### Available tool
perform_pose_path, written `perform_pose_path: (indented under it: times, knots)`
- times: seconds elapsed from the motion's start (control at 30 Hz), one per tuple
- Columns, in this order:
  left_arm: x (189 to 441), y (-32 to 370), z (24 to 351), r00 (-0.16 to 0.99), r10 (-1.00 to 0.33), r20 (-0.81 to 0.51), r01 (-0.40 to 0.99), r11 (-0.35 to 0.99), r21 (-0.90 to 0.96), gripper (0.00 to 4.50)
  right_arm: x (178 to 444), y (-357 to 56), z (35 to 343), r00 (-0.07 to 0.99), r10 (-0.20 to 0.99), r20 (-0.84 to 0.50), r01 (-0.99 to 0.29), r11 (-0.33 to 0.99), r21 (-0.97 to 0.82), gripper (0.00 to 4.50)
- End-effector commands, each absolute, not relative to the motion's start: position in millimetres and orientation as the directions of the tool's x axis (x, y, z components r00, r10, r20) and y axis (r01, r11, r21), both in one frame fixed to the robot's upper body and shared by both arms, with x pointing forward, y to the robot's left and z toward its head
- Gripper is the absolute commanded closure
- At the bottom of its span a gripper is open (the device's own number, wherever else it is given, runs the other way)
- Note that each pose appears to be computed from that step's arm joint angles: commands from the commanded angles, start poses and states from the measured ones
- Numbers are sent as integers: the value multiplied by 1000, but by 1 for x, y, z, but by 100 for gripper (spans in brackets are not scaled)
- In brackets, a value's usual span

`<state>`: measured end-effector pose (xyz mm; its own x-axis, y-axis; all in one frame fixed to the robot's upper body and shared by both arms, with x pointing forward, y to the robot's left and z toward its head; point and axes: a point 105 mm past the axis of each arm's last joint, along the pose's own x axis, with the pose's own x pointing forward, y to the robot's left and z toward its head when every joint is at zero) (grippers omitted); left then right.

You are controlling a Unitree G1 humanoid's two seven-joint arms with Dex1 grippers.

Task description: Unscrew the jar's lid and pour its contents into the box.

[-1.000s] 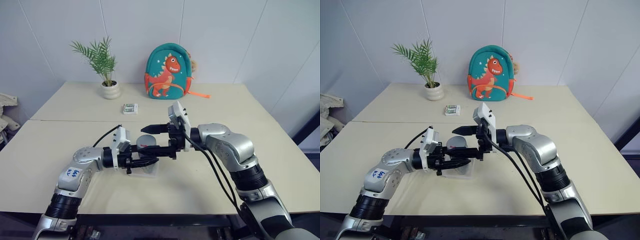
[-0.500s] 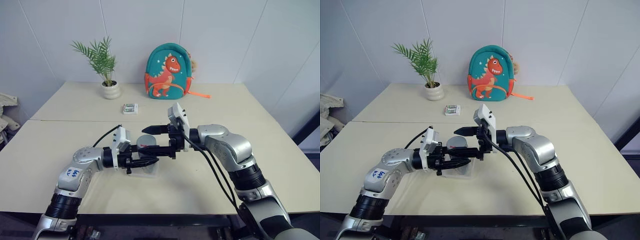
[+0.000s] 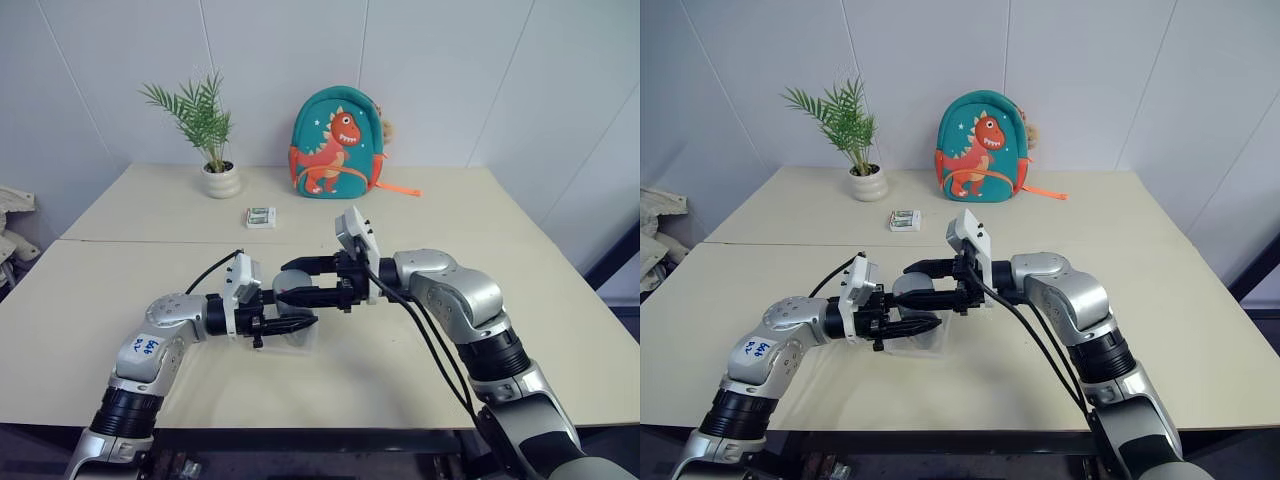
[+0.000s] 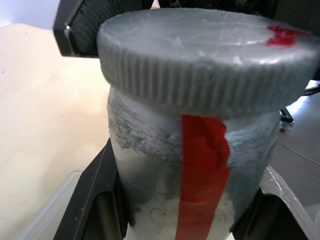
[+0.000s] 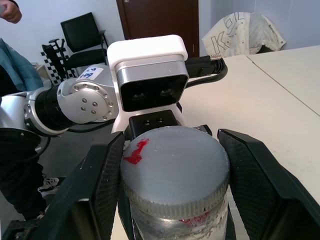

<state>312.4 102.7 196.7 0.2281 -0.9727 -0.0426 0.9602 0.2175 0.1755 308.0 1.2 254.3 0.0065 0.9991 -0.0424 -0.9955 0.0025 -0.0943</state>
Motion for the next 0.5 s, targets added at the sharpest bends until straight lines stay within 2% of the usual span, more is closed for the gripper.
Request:
perform_pose_path:
  times: [0.03,0.1,0.23,0.37,0.47,0.5]
  knots:
    - [308,103,204,222,-975,-28,955,212,210,251,292,0,283,-80,993,88,-994,-73,-78,149]
    - [308,104,204,225,-974,-28,954,215,208,251,289,-4,299,-99,981,166,-995,-93,-44,149]
    - [311,106,204,260,-965,-19,952,253,172,251,293,-12,307,-58,978,200,-998,-51,-40,149]
    - [313,109,211,278,-961,2,949,275,152,251,315,-37,302,107,976,192,-992,118,-47,149]
    - [312,111,215,276,-961,5,950,273,150,251,342,-73,280,316,937,151,-939,331,-91,149]
    - [312,111,217,275,-961,6,951,273,149,251,347,-80,274,355,924,140,-923,370,-106,149]
